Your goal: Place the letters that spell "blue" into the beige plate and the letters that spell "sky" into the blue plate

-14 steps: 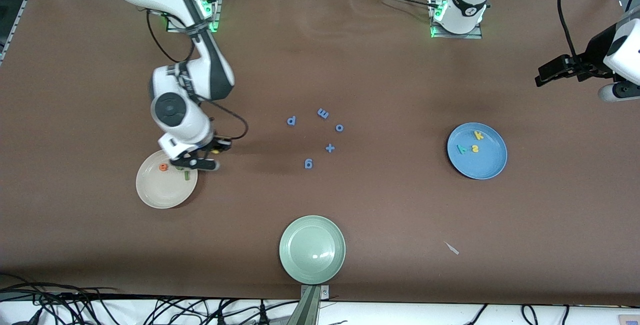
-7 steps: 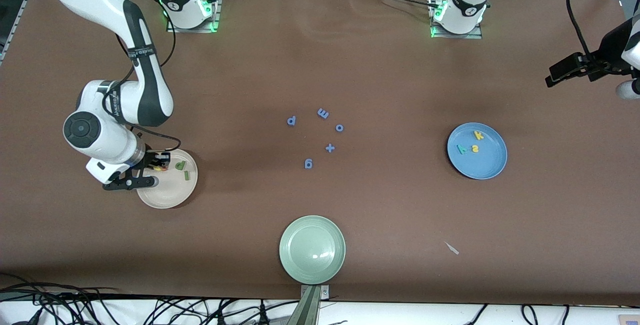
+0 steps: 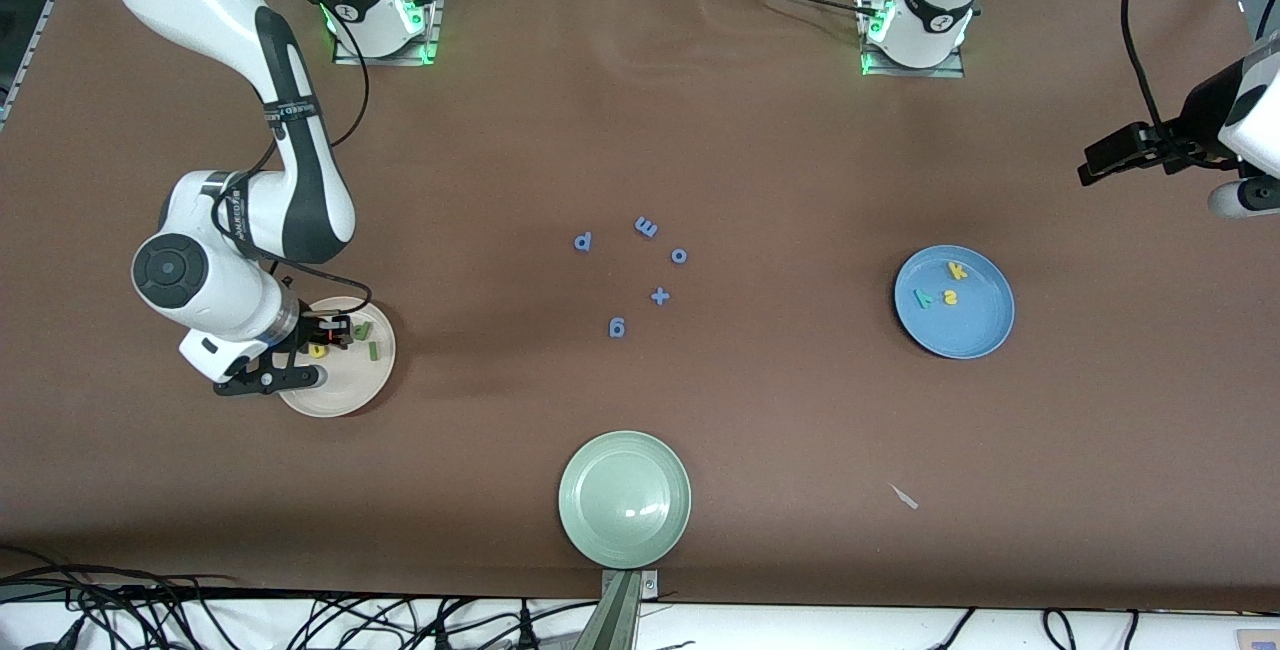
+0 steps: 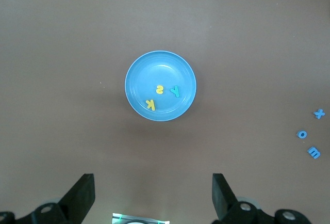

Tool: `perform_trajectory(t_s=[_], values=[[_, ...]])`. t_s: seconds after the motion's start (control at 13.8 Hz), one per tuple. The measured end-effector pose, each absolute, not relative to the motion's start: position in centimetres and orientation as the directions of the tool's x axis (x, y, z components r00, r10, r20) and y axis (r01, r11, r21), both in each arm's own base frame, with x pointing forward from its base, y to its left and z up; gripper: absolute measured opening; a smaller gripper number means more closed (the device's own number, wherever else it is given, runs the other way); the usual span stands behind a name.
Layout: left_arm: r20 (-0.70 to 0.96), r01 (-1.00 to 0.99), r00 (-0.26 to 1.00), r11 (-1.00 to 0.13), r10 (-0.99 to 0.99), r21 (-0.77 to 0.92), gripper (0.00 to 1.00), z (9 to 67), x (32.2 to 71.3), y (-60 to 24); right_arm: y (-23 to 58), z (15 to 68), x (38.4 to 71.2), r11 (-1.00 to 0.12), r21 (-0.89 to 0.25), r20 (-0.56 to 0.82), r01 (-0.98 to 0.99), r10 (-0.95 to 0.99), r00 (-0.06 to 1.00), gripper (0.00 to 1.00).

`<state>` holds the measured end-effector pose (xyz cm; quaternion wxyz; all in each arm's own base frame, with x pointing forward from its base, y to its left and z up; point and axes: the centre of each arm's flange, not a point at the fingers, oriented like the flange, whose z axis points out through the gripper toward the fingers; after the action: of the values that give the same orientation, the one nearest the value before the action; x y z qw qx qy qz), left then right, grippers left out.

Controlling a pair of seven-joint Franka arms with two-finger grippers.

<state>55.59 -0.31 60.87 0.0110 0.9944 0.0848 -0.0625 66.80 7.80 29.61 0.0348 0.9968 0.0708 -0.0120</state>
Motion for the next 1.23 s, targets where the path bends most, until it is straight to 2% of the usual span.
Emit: perform_trajectory(t_s=[0.43, 0.51, 0.72, 0.79, 1.01, 1.23], values=[[-0.107, 0.186, 0.977, -0.982, 0.184, 0.014, 1.00, 61.8, 55.6, 0.6, 11.6, 36.6, 67.3, -0.994, 0.036, -0.084, 0.108, 0.104, 0.991, 0.63], [-0.107, 0.187, 0.977, -0.982, 0.184, 0.014, 1.00, 61.8, 55.6, 0.6, 11.6, 38.4, 67.1, -0.994, 0.032, -0.085, 0.106, 0.103, 0.991, 0.68], [-0.106, 0.188, 0.977, -0.982, 0.185, 0.014, 1.00, 61.8, 55.6, 0.7, 9.6, 45.2, 65.6, -0.991, 0.073, -0.113, 0.110, 0.101, 0.988, 0.96], [-0.106, 0.189, 0.977, -0.982, 0.187, 0.014, 1.00, 61.8, 55.6, 0.8, 8.9, 47.8, 65.1, -0.990, 0.087, -0.124, 0.108, 0.096, 0.988, 1.00], [-0.106, 0.190, 0.977, -0.982, 0.187, 0.014, 1.00, 61.8, 55.7, 0.8, 8.0, 53.7, 63.8, -0.992, 0.091, -0.131, 0.093, 0.081, 0.988, 1.00], [-0.106, 0.186, 0.977, -0.982, 0.184, 0.014, 1.00, 61.8, 55.6, 0.6, 7.2, 56.1, 63.4, -0.993, 0.085, -0.103, 0.081, 0.072, 0.992, 1.00]])
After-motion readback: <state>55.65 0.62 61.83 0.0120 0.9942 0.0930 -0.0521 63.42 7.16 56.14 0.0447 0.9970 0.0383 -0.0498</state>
